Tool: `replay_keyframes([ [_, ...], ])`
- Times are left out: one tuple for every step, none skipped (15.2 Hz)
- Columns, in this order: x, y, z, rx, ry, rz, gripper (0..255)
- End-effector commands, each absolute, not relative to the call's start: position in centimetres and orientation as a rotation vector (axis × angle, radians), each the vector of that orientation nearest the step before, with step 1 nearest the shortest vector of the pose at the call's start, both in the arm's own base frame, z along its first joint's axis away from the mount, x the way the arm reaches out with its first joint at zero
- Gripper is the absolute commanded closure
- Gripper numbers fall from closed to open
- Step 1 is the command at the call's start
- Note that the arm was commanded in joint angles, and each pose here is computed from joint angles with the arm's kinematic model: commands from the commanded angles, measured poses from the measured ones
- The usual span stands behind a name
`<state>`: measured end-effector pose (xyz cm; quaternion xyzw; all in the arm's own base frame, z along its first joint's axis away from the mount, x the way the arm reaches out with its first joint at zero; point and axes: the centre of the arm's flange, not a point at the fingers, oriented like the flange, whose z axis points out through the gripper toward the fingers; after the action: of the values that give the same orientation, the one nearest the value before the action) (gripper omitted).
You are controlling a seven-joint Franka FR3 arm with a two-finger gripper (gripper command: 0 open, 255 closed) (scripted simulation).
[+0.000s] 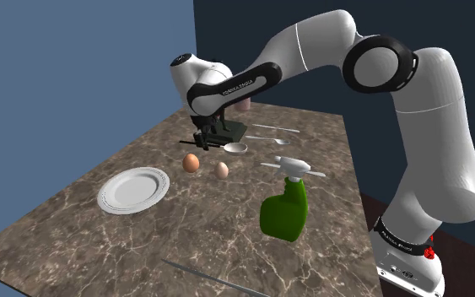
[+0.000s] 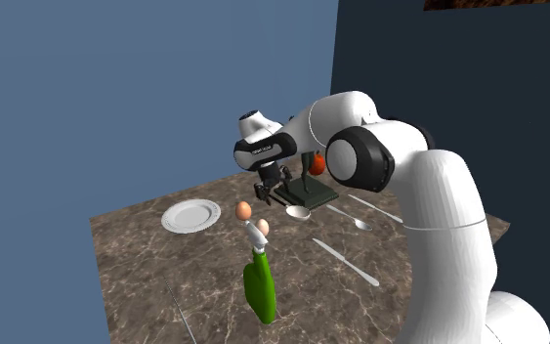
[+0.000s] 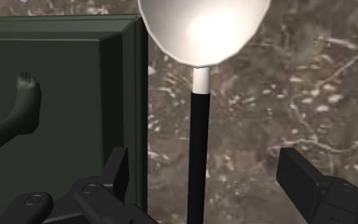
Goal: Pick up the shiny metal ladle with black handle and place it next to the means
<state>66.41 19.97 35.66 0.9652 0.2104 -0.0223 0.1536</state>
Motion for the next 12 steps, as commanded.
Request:
replay_keyframes([
  [66.39,19.62,34.76,2.767,0.604,-0.064,0],
  [66.41,19.36,33.97,2.767,0.604,-0.064,0],
  [66.4,19.36,33.97,2.767,0.604,-0.064,0],
  [66.41,19.36,33.97,2.767,0.604,-0.064,0],
  [66.41,19.36,33.97,2.767,0.604,-0.064,0],
  [66.41,19.36,33.97,2.767,0.604,-0.064,0],
  [66.41,19.36,33.97,2.767,0.604,-0.064,0],
  [66.41,19.36,33.97,2.767,0.604,-0.064,0],
  [66.41,19.36,33.97,2.767,0.604,-0.064,0],
  [66.41,19.36,33.97,2.767,0.604,-0.064,0],
  [66.41,19.36,33.97,2.767,0.604,-0.064,255],
  [66.41,19.36,33.97,2.767,0.604,-0.064,255],
])
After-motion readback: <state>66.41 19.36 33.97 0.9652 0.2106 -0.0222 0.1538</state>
